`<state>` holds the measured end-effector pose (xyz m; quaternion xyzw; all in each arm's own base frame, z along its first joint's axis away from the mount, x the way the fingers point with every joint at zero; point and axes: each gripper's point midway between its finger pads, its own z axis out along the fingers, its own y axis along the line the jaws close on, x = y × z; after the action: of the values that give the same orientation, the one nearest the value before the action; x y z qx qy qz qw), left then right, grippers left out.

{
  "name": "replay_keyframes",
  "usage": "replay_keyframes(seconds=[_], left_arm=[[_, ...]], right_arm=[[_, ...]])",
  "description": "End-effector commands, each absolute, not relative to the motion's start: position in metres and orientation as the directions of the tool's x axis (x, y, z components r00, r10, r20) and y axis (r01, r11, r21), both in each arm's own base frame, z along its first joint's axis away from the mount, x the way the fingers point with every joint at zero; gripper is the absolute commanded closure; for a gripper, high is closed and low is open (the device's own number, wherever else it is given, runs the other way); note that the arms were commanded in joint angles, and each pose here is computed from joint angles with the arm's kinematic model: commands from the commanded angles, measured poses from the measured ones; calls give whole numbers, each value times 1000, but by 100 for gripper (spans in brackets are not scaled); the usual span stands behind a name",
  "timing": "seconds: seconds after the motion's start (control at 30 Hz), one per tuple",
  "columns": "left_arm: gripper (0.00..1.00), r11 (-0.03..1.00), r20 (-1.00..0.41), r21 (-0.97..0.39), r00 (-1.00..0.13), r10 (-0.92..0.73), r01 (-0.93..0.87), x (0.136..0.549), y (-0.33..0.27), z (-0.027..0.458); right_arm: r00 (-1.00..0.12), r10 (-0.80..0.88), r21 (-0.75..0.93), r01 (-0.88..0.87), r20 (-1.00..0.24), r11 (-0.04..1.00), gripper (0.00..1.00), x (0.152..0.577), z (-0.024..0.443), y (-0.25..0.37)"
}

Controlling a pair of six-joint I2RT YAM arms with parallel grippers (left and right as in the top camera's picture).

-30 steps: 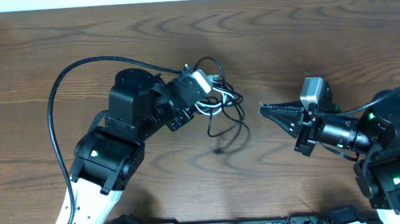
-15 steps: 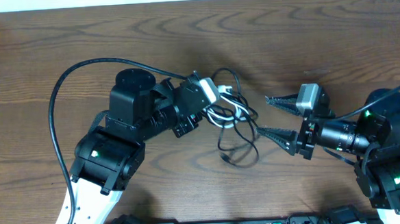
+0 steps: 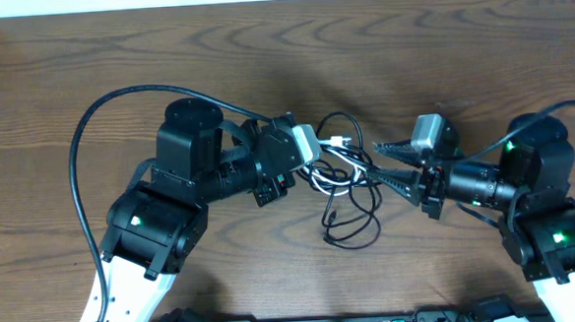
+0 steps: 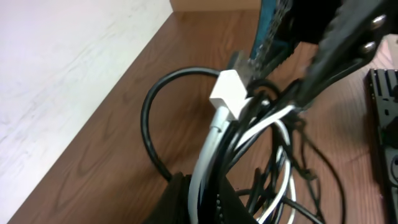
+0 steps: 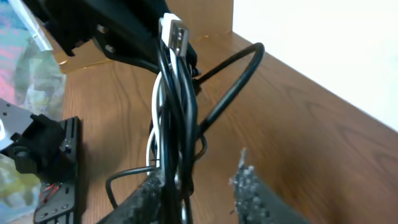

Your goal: Untangle cables

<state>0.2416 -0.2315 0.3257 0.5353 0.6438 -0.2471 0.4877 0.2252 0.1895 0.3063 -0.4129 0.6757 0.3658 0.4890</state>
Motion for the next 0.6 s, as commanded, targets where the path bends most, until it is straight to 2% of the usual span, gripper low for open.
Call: replay_keyframes(seconds=[0.0,0.13,0.47,0.57], left_arm=[[92,279,-912,196,69,405,940,233,-235,341],[92,327,-899,217,58,434,920,243,-230,337],[92,487,-843,293,-18,537,823,273,-203,324],[92,519,-828,311,-41,560,796,279,-196,321]], right_arm=[[-154,-205,67,-923,-967,379,79,224,312,193],[-143,-203,58,-925,-969,376,90,222,314,194],[-131,-200,47,-925,-971,377,99,220,318,193],[-130,-200,47,-925,-971,377,99,220,318,193]])
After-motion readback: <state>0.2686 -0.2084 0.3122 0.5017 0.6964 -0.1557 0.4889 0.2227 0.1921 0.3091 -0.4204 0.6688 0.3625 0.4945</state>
